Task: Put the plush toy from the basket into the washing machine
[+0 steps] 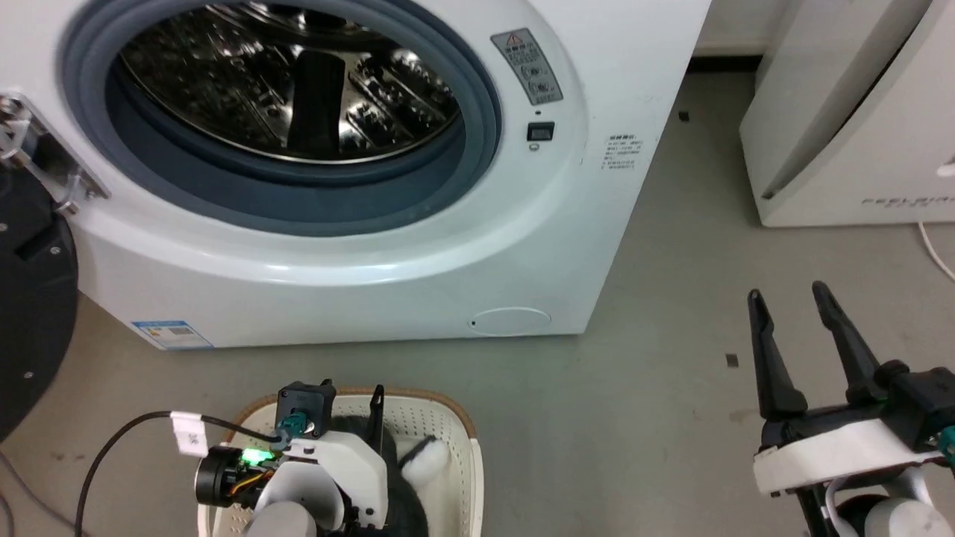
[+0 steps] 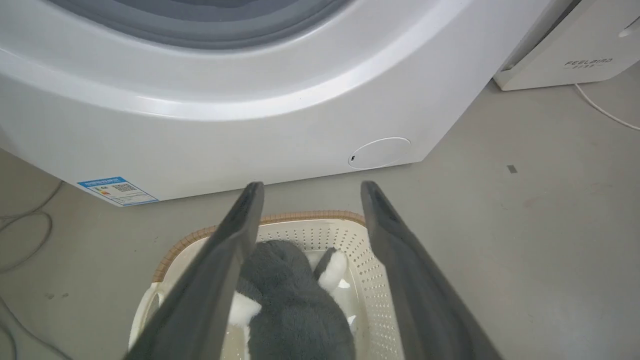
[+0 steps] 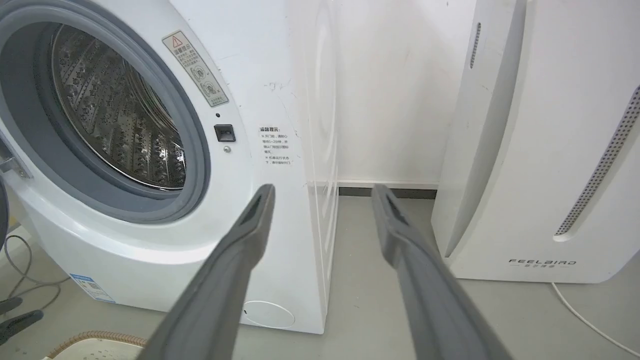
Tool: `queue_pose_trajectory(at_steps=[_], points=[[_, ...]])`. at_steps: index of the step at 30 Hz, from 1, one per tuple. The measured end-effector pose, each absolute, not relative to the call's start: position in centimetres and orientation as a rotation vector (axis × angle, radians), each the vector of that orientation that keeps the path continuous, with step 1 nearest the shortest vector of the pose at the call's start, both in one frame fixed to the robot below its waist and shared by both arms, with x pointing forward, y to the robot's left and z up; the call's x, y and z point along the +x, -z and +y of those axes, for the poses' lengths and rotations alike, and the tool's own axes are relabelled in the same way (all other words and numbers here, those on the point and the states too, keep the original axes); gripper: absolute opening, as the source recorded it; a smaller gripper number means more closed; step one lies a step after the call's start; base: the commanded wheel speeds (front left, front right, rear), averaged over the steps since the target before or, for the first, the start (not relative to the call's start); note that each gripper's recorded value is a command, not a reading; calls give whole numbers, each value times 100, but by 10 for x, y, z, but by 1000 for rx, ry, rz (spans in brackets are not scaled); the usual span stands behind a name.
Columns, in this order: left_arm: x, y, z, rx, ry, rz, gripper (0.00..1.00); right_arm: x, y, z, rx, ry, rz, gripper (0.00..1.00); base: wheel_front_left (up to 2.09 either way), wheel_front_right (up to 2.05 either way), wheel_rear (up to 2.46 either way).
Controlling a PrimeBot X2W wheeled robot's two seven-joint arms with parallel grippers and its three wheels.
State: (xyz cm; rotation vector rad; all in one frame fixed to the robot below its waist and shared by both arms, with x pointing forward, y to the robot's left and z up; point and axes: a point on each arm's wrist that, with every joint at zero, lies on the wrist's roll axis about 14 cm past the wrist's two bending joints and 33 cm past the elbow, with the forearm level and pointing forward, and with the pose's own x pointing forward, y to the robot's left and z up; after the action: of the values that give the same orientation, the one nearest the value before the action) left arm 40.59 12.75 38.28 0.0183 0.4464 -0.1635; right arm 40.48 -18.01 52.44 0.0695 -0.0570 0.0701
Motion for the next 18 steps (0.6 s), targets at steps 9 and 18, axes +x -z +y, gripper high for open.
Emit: queue_pose_trajectory(at_steps=[9,18], points=[[408,-334,123,26,195,624,100,427,-513,-182,75,-66,-50,100,0,0,0],[402,-282,121,28,212,830,100,447,-498,-184,81,-59,-43,100,0,0,0]])
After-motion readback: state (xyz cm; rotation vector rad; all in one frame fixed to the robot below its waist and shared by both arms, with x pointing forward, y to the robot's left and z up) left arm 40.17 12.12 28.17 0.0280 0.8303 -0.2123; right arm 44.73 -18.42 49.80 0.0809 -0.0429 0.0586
